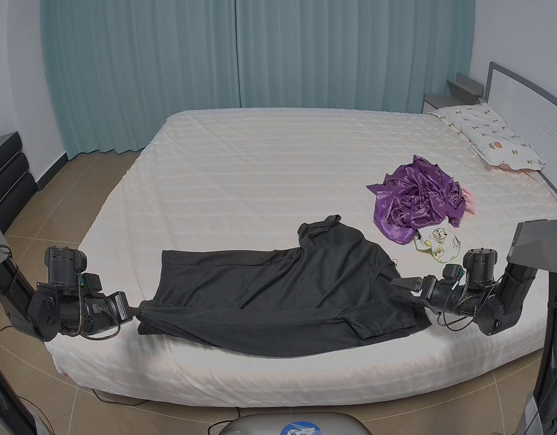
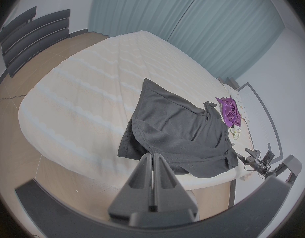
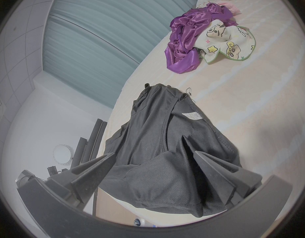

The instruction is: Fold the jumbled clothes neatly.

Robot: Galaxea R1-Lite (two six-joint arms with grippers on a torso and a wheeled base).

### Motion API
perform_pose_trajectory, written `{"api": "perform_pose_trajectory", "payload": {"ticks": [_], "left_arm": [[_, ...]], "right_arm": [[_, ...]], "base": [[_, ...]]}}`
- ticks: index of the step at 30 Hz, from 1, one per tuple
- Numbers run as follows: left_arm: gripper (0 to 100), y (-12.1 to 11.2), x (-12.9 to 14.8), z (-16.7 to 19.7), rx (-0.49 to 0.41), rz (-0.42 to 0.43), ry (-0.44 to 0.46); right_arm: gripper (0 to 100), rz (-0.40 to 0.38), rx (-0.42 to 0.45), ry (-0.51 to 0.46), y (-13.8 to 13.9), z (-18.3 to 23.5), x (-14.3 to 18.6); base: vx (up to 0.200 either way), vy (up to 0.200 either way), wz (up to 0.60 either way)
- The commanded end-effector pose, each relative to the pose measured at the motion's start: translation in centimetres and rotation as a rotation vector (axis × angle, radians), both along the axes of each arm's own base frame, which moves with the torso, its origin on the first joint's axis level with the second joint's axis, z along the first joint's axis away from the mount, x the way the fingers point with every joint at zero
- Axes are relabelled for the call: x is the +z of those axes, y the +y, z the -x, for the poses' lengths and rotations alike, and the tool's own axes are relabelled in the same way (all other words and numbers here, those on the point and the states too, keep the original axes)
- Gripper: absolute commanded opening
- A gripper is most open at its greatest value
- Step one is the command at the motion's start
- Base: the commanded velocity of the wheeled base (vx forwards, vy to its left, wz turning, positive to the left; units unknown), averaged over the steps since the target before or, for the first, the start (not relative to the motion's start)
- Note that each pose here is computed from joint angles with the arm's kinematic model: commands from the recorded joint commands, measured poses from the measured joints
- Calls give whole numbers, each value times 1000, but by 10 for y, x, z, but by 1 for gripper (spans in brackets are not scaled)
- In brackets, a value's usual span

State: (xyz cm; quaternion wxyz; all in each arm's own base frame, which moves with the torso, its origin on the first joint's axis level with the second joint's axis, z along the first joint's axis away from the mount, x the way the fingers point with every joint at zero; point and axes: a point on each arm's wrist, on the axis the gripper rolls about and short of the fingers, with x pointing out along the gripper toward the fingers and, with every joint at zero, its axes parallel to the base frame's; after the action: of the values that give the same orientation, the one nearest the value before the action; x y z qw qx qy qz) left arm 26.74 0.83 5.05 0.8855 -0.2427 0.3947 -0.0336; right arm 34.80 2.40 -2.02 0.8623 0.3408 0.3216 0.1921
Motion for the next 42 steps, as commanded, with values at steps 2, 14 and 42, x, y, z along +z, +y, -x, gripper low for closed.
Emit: {"api": "perform_pose_trajectory", "payload": {"ticks": [2,14,42], "left_arm": [[0,0,0,0,2,0,-1],[0,0,0,-1,1,1,-2],[0,1,12,5,7,-9,-41]], "right_arm": [[100,14,11,20,1,-2,-13],[100,23,41,20,10,-5,-20],[0,9,0,-80,-16,47,33]], "base": [[0,0,0],[0,0,0],[0,0,0]]}}
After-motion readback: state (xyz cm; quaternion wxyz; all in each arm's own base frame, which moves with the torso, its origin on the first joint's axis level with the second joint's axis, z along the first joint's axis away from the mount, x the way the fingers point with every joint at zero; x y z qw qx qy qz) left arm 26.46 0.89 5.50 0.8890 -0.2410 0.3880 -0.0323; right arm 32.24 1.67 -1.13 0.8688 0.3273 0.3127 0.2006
